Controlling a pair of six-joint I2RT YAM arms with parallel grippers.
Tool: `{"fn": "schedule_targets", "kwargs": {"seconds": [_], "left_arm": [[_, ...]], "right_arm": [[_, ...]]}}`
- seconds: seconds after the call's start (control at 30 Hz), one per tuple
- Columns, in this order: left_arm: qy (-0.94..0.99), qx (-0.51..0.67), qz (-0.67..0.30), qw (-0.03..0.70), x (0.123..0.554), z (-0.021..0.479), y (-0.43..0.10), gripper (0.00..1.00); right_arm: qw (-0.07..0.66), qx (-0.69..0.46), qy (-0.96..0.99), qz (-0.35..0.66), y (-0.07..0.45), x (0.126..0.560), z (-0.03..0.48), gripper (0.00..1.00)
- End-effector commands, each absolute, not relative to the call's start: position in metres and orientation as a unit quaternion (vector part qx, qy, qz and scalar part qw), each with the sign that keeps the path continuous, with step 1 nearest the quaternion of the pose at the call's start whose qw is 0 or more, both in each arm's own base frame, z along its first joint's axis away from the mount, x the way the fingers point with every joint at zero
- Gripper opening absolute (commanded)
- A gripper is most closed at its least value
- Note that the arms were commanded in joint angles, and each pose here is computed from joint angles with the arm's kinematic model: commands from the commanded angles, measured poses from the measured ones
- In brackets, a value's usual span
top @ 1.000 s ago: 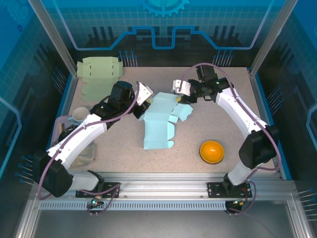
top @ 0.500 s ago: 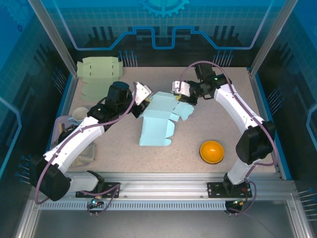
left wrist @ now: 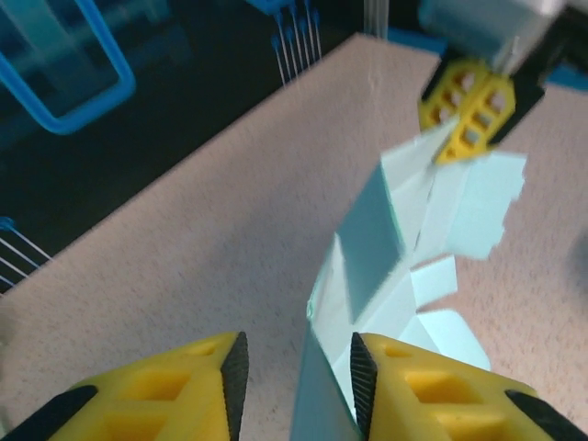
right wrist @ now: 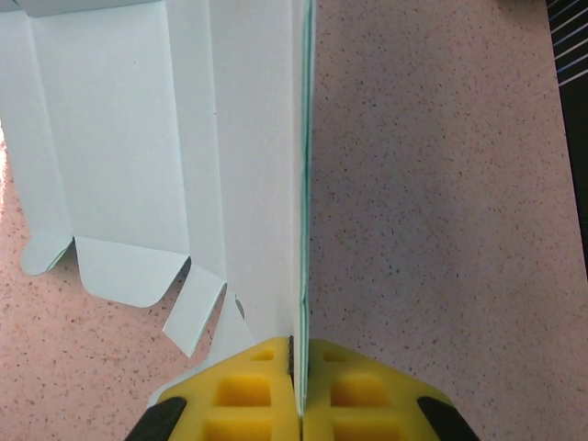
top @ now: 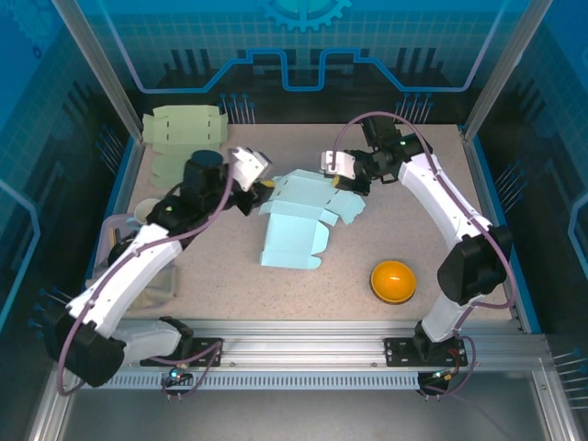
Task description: Fold the paper box
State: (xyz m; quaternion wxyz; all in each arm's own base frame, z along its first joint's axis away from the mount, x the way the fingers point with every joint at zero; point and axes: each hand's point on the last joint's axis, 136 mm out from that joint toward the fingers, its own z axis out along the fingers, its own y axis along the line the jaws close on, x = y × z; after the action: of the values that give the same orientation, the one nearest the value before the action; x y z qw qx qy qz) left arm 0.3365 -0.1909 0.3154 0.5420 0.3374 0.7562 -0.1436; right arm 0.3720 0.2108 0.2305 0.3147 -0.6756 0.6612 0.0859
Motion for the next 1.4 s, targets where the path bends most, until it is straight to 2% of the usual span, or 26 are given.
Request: {"fn": "schedule_targets", "kwargs": {"seconds": [0.0,0.07,0.27,0.4,0.7,1.07,1.23,1.37], "left_arm": [[0.71,0.328,-0.165,0.601,0.333,0.373,-0.184,0.44],[0.716,0.327,-0.158,0.596,0.343,0.37,-0.182,0.49],[0.727,0.371,-0.186,0.547,0.358,0.353,-0.208,0.55],[0.73,0.415,-0.182,0.512,0.356,0.333,-0.226,0.56],[0.741,0.429,-0.194,0.478,0.354,0.306,-0.24,0.56],[0.733,0.425,-0.239,0.475,0.354,0.308,-0.269,0.59],[0.748,0.394,-0.204,0.493,0.37,0.305,-0.26,0.55],[0.773,0.322,-0.18,0.516,0.381,0.321,-0.241,0.59]], "right_arm": [[0.317,-0.679,0.657,0.077,0.211,0.367,0.243,0.0],[0.32,-0.681,0.655,0.078,0.211,0.365,0.245,0.0],[0.321,-0.683,0.651,0.085,0.215,0.362,0.245,0.0],[0.32,-0.686,0.647,0.092,0.219,0.358,0.246,0.0],[0.322,-0.687,0.644,0.102,0.222,0.356,0.249,0.0],[0.329,-0.693,0.627,0.138,0.235,0.341,0.256,0.0],[0.325,-0.692,0.63,0.134,0.234,0.34,0.25,0.0],[0.309,-0.668,0.667,0.117,0.226,0.351,0.242,0.0]]}}
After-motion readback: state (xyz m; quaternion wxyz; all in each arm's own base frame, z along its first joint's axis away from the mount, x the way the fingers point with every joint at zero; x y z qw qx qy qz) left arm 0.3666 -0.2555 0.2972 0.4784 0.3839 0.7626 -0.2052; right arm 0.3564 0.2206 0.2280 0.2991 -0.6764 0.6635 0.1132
